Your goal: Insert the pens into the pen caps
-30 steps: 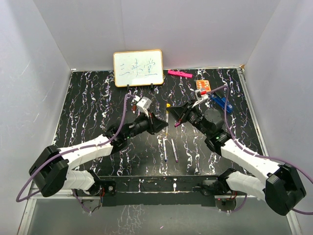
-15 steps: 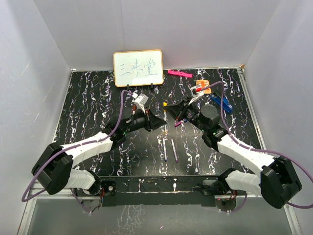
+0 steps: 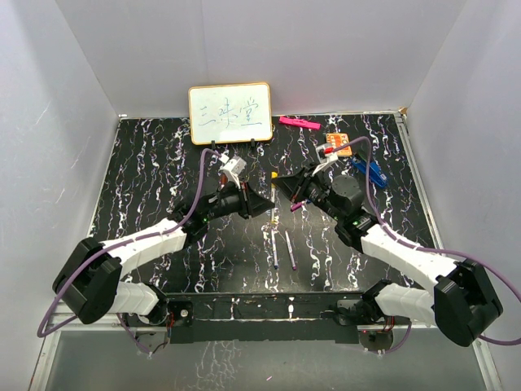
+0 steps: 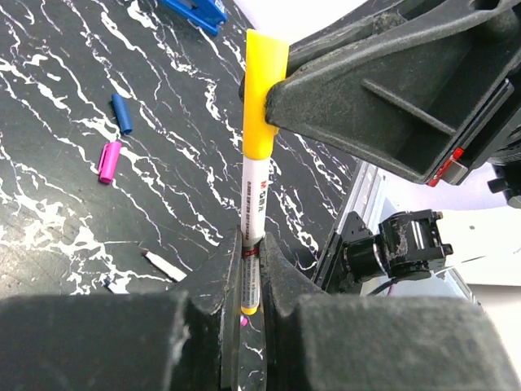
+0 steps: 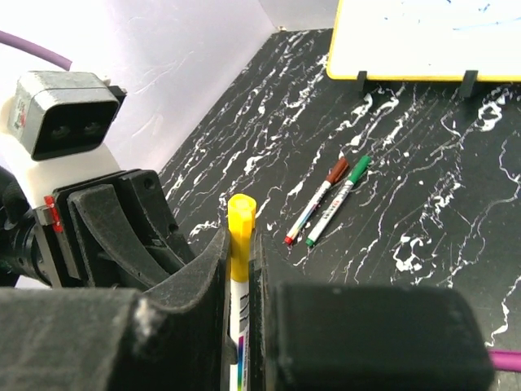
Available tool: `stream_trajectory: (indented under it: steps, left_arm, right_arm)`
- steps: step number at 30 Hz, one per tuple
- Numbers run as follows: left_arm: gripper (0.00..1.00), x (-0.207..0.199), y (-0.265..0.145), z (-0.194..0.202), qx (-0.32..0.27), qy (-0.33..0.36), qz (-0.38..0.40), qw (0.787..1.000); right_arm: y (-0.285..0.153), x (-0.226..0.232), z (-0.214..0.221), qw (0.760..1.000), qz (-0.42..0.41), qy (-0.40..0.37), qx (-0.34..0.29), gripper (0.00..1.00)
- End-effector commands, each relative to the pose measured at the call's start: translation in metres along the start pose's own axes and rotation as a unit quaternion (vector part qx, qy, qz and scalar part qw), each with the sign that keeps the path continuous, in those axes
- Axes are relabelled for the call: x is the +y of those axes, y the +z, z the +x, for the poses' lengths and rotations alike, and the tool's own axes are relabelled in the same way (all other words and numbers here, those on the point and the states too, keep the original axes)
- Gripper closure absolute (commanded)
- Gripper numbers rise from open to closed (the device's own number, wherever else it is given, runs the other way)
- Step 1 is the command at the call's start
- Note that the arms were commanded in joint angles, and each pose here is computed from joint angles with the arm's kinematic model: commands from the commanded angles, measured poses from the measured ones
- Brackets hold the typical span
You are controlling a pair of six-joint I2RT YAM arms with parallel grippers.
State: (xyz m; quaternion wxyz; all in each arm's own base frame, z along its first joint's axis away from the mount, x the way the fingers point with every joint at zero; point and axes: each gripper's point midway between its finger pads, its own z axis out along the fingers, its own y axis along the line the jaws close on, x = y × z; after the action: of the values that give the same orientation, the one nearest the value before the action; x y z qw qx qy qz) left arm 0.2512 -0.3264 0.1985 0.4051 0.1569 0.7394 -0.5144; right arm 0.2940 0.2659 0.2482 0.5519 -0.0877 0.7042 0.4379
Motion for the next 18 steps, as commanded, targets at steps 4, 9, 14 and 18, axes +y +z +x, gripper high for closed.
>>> stream_trajectory:
  steps: [4,9,14,18]
  left_arm:
    - [1.0,0.015,-0.007,-0.054,-0.084,0.023,-0.06,0.994]
    - [1.0,0.066,-0.018,-0.003,-0.021,-0.009,-0.157,0.987]
    - [1.0,0.106,-0.025,0.018,0.019,-0.014,-0.251,0.968]
    - [1.0,0.14,-0.026,0.032,0.075,-0.012,-0.334,0.94]
  right_arm:
    - [-0.001,-0.015,0.047,0.992,0.065,0.046,0.1,0.7]
    - [0.002,-0.014,-0.001,0.993,0.101,0.05,0.025,0.63]
    - [-0.011,-0.018,-0.021,0.989,0.136,0.055,-0.009,0.48]
    - [-0.023,-0.052,-0.011,0.968,0.242,0.059,0.017,0.27]
